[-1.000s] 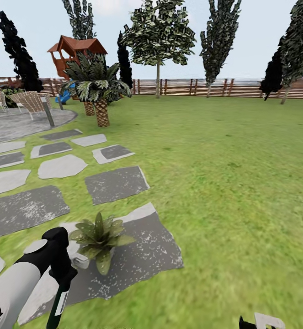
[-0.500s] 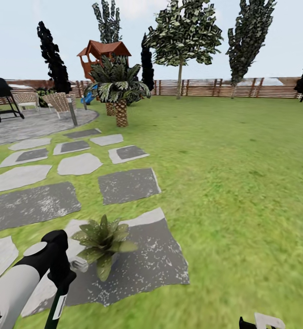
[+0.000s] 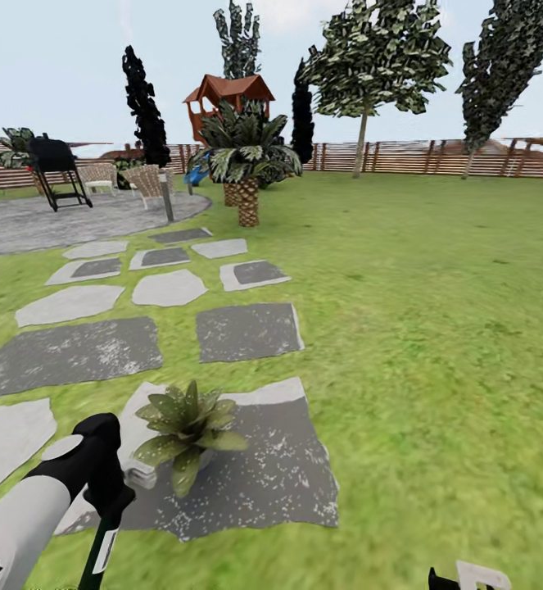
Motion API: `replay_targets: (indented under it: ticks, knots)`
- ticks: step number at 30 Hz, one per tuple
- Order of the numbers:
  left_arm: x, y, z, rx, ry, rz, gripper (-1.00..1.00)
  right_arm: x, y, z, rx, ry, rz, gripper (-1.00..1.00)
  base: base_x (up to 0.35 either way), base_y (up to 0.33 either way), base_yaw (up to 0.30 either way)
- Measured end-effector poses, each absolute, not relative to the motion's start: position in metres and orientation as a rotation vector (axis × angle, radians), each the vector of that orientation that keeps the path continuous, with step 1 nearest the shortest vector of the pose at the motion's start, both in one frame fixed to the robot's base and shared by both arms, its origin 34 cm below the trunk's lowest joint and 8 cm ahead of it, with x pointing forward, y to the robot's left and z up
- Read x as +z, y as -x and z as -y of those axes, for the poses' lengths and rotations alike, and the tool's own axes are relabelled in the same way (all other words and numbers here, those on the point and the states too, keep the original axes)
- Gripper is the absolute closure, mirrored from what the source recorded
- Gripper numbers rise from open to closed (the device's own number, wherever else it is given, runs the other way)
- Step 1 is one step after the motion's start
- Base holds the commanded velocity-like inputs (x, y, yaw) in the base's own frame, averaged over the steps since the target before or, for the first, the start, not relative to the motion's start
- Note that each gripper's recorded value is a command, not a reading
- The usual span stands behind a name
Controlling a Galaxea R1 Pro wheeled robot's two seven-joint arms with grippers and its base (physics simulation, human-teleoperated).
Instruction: Pick up the pesticide atomizer in the garden and spray insectifuge to fully cover both potted plants in the garden.
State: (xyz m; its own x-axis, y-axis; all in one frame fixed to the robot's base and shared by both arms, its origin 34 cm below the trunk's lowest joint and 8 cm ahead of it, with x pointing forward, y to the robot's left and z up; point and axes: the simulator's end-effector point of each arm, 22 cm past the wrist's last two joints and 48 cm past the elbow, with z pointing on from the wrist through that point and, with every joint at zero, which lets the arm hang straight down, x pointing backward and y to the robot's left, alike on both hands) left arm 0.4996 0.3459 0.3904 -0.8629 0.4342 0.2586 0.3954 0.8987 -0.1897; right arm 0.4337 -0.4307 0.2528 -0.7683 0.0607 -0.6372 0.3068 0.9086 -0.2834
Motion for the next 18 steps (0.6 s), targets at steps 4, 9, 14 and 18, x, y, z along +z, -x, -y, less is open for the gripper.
replay_targets:
  ticks: [4, 9, 14, 18]
  knots:
    - [0.3861, -0.5027, -0.3549, 0.122, 0.622, 2.783, 1.0, 0.2533, -0.4337, 0.4325, -0.497, -0.258, -2.414, -1.0, 0.178, -0.243, 0.02]
    - [0.3841, -0.5043, -0.3462, 0.127, 0.638, 2.785, 1.0, 0.2534, -0.4336, 0.4334, -0.498, -0.257, -2.415, -1.0, 0.2, -0.212, 0.001]
    - [0.384, -0.5045, -0.3482, 0.126, 0.633, 2.786, 1.0, 0.2531, -0.4337, 0.4328, -0.497, -0.258, -2.415, -1.0, -0.082, -0.235, 0.0]
    - [0.3845, -0.5047, -0.351, 0.121, 0.628, 2.788, 1.0, 0.2529, -0.4337, 0.4325, -0.497, -0.259, -2.415, -1.0, -0.23, -0.193, 0.122]
